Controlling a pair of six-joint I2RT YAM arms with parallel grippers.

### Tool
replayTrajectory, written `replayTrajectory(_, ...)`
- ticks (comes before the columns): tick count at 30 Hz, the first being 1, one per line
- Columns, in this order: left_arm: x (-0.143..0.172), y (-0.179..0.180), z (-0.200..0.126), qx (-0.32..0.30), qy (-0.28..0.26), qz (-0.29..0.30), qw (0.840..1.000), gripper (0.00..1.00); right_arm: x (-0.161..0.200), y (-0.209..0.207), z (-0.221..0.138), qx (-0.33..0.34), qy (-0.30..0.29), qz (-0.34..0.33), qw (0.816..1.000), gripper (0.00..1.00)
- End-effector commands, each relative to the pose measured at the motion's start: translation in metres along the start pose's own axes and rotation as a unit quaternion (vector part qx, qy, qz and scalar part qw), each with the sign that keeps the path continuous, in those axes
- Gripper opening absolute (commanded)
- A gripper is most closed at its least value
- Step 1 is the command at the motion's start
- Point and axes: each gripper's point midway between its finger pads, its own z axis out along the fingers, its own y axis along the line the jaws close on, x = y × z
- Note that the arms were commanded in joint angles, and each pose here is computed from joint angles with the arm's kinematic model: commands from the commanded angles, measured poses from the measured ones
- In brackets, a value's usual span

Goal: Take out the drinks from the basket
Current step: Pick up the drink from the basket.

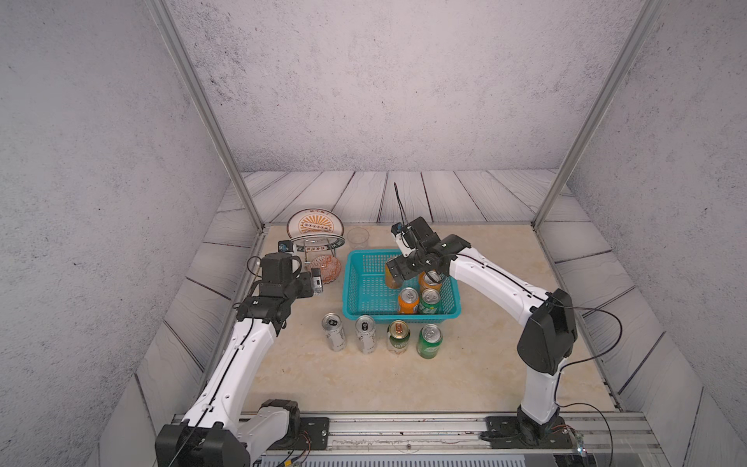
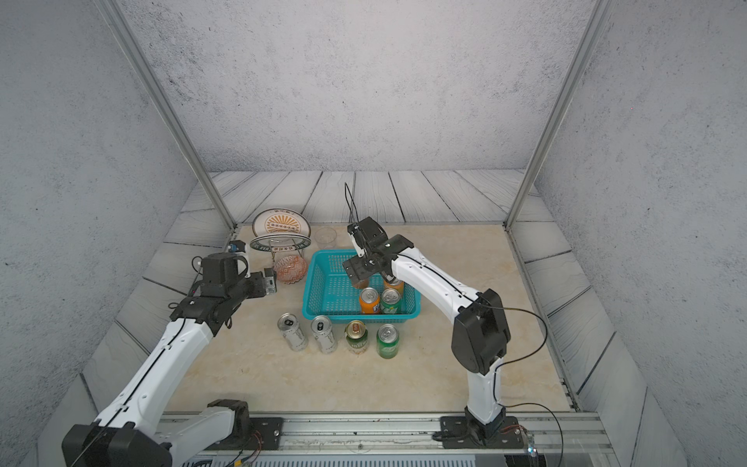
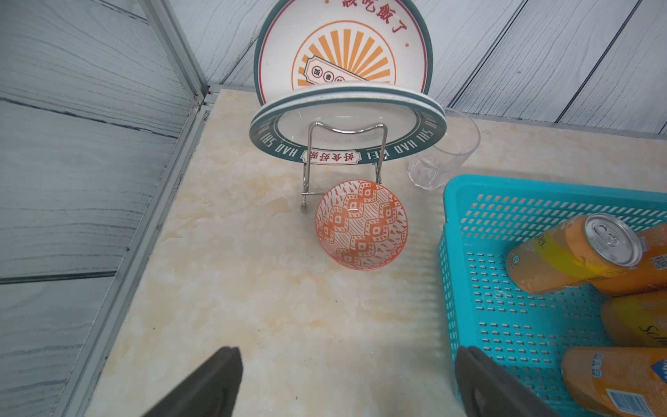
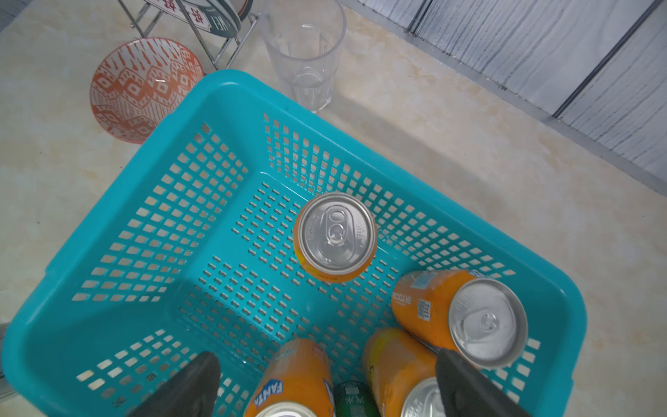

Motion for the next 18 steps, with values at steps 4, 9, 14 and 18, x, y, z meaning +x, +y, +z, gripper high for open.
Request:
replayTrajectory(4,-0.004,0.005,-0.001,-0.007,-0.001,-0.003,1.000,0.99,0.010,-0.002,0.042,-0.008,0.046,-0.011,0.999,0.98)
replayTrajectory(9,-0.003,0.005,-0.001,-0.007,0.000,-0.004,1.000,0.99,0.012,-0.001,0.065,-0.022,0.062,-0.005,0.998,0.98)
replayTrajectory(14,-0.003,0.005,0.000,-0.007,0.001,-0.005,1.000,0.99,0.017,0.000,0.088,-0.023,0.085,-0.006,0.996,0.96)
replayTrajectory(18,-0.002,0.006,0.001,-0.008,0.003,-0.005,1.000,0.99,0.019,-0.001,0.101,-0.027,0.094,0.000,0.995,0.93)
